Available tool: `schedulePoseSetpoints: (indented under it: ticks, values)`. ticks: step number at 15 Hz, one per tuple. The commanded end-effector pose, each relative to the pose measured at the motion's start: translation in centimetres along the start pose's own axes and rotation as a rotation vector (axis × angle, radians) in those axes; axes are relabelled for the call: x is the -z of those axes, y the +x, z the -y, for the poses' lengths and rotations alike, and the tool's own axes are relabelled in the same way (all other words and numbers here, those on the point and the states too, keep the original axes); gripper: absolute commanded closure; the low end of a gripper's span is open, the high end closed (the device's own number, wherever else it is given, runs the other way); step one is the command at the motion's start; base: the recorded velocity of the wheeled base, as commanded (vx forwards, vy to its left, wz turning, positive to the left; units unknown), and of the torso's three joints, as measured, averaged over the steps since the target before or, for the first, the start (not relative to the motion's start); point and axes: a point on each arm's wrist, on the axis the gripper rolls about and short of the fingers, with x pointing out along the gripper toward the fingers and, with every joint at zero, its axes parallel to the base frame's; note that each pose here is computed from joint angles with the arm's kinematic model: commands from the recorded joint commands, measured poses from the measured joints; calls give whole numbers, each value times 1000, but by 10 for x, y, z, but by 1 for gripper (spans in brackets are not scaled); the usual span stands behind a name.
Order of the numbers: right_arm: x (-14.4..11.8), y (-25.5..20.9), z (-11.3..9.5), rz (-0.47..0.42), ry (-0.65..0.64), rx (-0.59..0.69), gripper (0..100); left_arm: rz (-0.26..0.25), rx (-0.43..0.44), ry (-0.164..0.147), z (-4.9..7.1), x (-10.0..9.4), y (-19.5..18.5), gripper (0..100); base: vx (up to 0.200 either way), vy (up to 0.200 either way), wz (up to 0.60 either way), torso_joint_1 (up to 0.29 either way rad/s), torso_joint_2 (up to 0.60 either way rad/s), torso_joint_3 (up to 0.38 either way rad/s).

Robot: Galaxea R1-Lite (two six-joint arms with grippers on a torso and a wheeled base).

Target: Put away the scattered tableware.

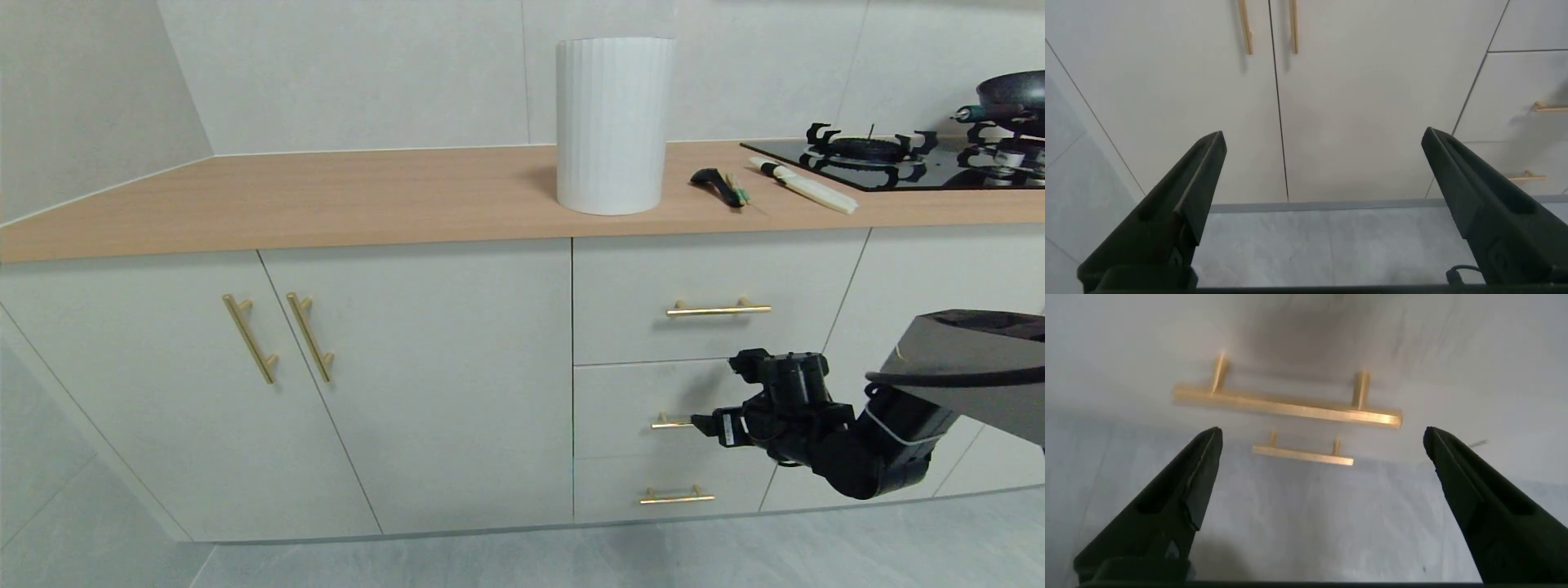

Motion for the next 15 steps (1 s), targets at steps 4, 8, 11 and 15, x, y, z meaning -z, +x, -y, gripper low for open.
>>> schedulePoseSetpoints:
  ticks: [4,8,11,15]
  values:
    - [15,30,-7,4,13,34,0,0,-1,0,0,0,0,0,0,0,0,0,0,0]
    - [20,38,-6,-11,10,55,0,0,-1,0,0,0,0,0,0,0,0,0,0,0]
    - [22,42,-6,-17,10,57,0,0,-1,0,0,0,0,0,0,0,0,0,0,0]
    - [24,42,-6,-30,6,60,0,0,-1,0,0,0,0,0,0,0,0,0,0,0]
